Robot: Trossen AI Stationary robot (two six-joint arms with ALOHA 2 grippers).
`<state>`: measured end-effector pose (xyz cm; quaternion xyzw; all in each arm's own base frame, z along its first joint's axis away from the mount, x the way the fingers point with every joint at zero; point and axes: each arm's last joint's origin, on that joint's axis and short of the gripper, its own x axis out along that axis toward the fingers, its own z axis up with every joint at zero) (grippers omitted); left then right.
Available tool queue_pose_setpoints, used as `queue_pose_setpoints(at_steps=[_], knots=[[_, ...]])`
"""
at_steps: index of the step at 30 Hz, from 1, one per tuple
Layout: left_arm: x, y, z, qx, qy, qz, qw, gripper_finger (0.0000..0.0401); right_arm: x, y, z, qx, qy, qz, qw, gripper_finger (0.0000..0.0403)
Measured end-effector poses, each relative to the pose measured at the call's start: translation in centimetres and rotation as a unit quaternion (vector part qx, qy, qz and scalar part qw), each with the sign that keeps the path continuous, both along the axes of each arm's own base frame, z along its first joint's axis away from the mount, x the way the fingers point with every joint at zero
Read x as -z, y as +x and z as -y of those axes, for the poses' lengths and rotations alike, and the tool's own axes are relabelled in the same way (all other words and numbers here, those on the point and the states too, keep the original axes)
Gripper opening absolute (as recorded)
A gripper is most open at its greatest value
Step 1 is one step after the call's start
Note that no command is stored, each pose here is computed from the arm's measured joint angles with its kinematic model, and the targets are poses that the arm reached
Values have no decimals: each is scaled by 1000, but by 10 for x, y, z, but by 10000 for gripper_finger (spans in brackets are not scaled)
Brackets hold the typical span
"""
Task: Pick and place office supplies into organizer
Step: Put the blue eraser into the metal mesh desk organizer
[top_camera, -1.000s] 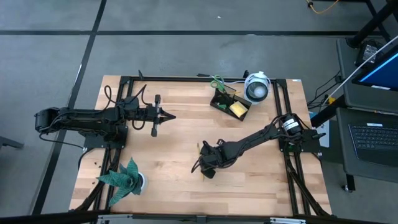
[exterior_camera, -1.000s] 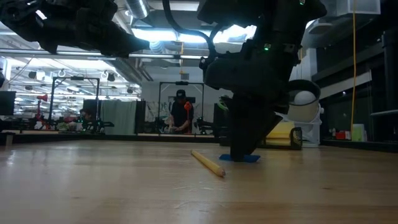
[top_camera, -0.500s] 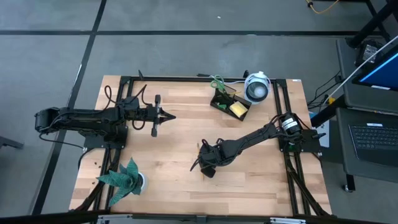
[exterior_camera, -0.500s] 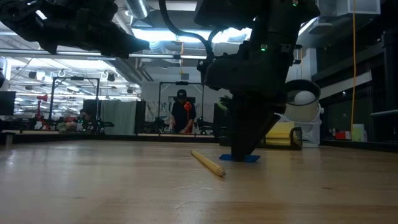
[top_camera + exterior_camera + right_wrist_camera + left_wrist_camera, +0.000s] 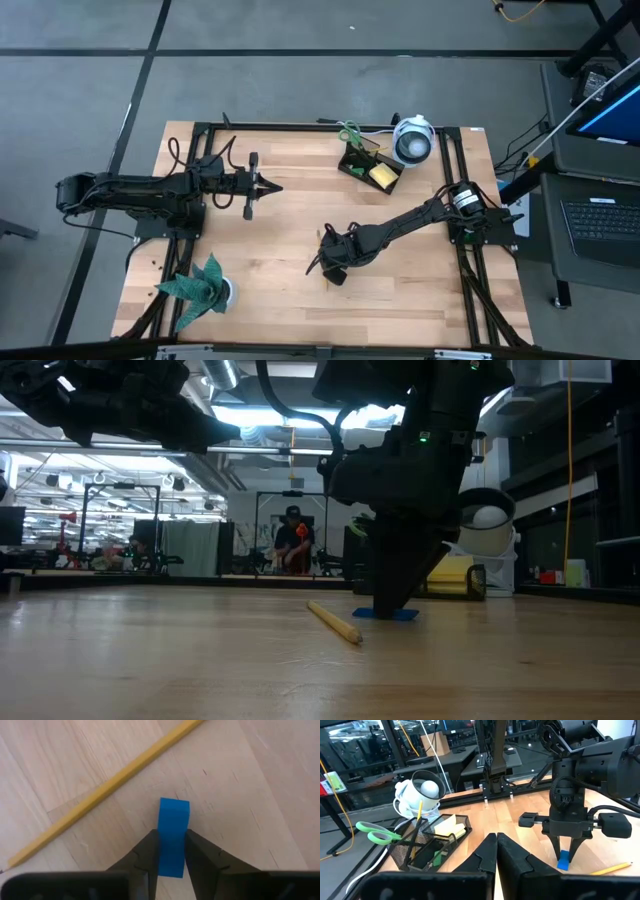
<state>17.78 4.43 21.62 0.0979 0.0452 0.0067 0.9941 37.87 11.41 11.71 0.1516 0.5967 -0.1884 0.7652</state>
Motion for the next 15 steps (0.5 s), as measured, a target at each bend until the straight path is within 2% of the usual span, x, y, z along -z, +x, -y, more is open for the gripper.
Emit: queue_pose_setpoints(at_steps=[7,15], knots=[[0,0,0,0,0,0,1000,5,-7,2,0,-1,5,5,1000,85],[0,0,0,0,0,0,1000,4,-28,9,0,-21,-21,13,999,84]])
